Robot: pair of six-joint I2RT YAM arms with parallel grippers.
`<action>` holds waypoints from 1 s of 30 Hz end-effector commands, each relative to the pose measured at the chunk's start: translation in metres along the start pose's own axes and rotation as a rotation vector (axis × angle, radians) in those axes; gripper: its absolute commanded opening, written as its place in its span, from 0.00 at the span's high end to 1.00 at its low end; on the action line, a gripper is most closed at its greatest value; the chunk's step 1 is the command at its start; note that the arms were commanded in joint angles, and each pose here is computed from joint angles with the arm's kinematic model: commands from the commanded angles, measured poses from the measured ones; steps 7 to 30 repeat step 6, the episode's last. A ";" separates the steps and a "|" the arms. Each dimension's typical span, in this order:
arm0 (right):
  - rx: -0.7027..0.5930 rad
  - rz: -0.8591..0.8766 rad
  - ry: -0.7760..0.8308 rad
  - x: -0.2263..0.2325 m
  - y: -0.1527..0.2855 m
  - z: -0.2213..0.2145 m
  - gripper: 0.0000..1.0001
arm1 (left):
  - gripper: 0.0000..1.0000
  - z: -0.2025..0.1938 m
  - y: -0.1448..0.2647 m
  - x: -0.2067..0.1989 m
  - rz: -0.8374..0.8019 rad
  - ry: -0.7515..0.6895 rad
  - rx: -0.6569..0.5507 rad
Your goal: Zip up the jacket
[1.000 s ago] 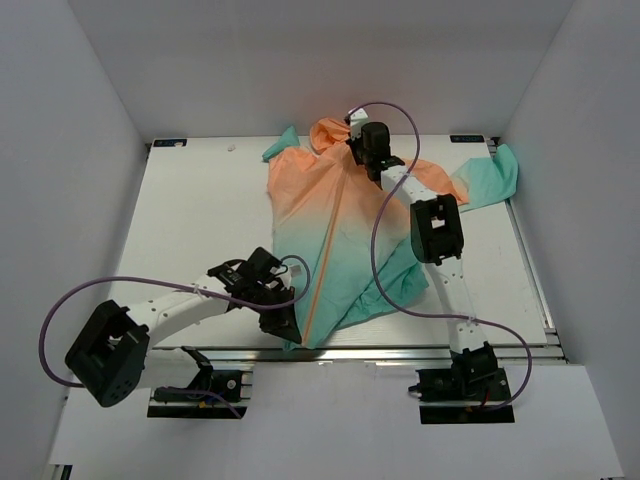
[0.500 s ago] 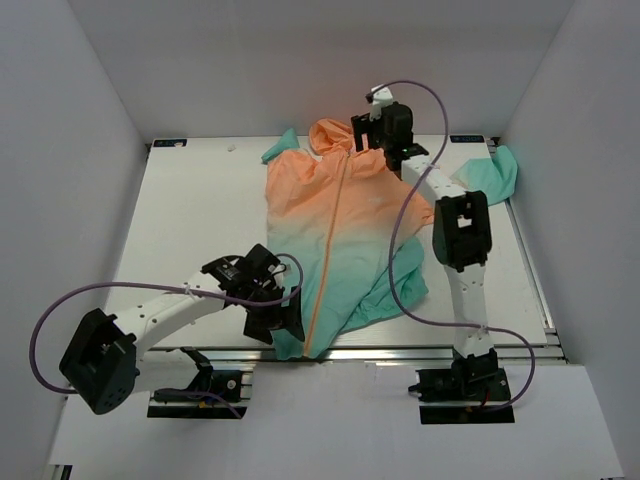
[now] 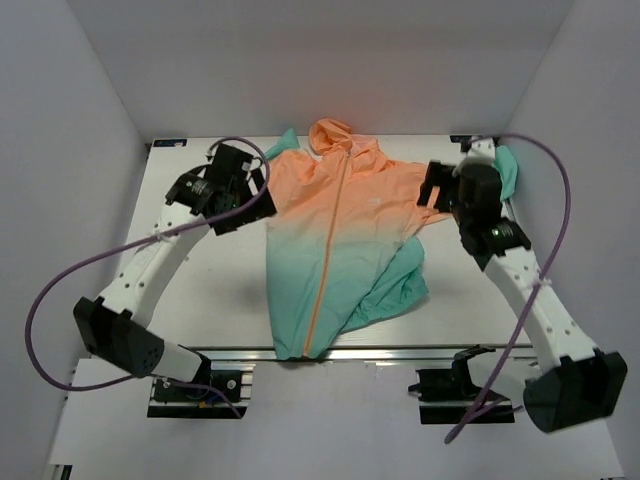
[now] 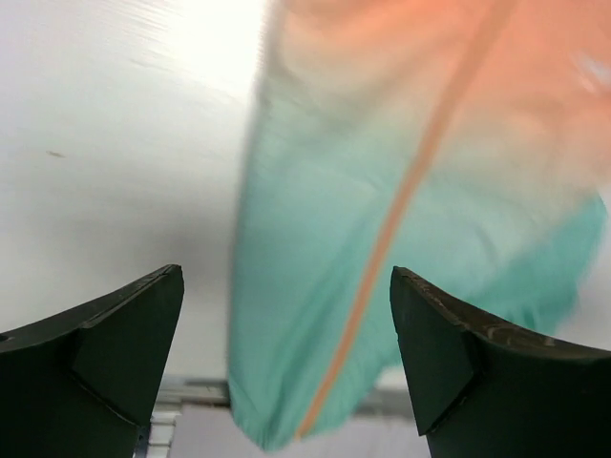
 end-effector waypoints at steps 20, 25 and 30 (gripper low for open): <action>0.070 0.129 -0.112 -0.005 0.065 -0.059 0.11 | 0.02 0.044 0.002 0.042 0.163 0.090 -0.164; 0.070 0.129 -0.112 -0.005 0.065 -0.059 0.11 | 0.02 0.044 0.002 0.042 0.163 0.090 -0.164; 0.070 0.129 -0.112 -0.005 0.065 -0.059 0.11 | 0.02 0.044 0.002 0.042 0.163 0.090 -0.164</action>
Point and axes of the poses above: each gripper's point midway between its finger pads, its own y axis back along the fingers, its own x axis along the line the jaws close on, z = x × y, the point moved 10 cm from there along y, back along the fingers, and after that the axes turned 5 degrees about y, right-handed, at the moved point
